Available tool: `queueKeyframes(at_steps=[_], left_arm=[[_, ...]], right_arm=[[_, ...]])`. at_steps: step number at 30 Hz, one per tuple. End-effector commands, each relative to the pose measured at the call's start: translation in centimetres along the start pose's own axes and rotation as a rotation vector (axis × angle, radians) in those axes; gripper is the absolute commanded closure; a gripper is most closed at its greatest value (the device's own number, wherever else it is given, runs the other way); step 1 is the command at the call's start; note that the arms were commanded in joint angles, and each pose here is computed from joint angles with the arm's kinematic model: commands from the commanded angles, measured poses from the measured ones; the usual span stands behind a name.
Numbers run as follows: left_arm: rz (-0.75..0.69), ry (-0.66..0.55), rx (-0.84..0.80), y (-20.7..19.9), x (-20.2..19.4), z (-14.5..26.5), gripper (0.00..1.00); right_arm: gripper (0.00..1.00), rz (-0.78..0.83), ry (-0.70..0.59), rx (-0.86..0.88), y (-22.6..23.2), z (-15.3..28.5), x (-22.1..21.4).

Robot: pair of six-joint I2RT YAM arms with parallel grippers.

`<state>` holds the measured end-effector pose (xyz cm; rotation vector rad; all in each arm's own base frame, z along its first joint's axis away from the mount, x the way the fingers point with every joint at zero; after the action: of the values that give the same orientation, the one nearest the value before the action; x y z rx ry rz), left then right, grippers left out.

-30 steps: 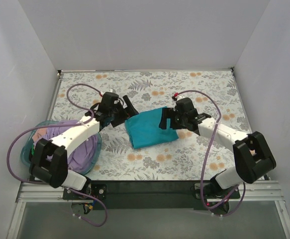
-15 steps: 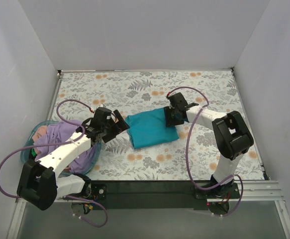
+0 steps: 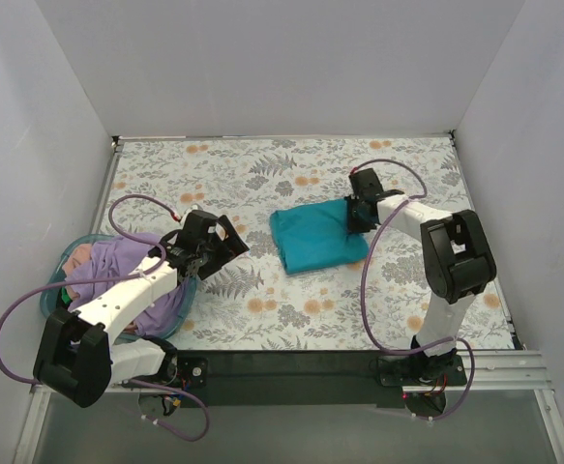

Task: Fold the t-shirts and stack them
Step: Neatly place the folded tshirt to the corner

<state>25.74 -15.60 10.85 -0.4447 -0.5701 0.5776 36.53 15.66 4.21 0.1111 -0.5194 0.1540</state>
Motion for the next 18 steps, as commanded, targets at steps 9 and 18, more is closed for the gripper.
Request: queueKeyframes(at_steps=[9, 18], left_arm=[[-0.035, -0.08, -0.002, -1.2, 2.2, 1.1, 0.02], [-0.042, -0.117, 0.018, -2.2, 3.6, 0.5, 0.02]], right_arm=[[0.99, 0.044, -0.017, -0.324, -18.2, 2.3, 5.4], [0.99, -0.104, -0.055, -0.468, -28.4, 0.3, 10.8]])
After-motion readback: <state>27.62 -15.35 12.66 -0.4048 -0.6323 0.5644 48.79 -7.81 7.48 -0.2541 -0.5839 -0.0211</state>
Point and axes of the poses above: each gripper's point midway between its finger pads, its own z axis back along the fingers, its own y axis along the line the jaws close on, x = y × z, the point moved 2 cm from there along z, back along the fingers, and after that the axes turned 5 degrees about z, right-handed, at the moved point
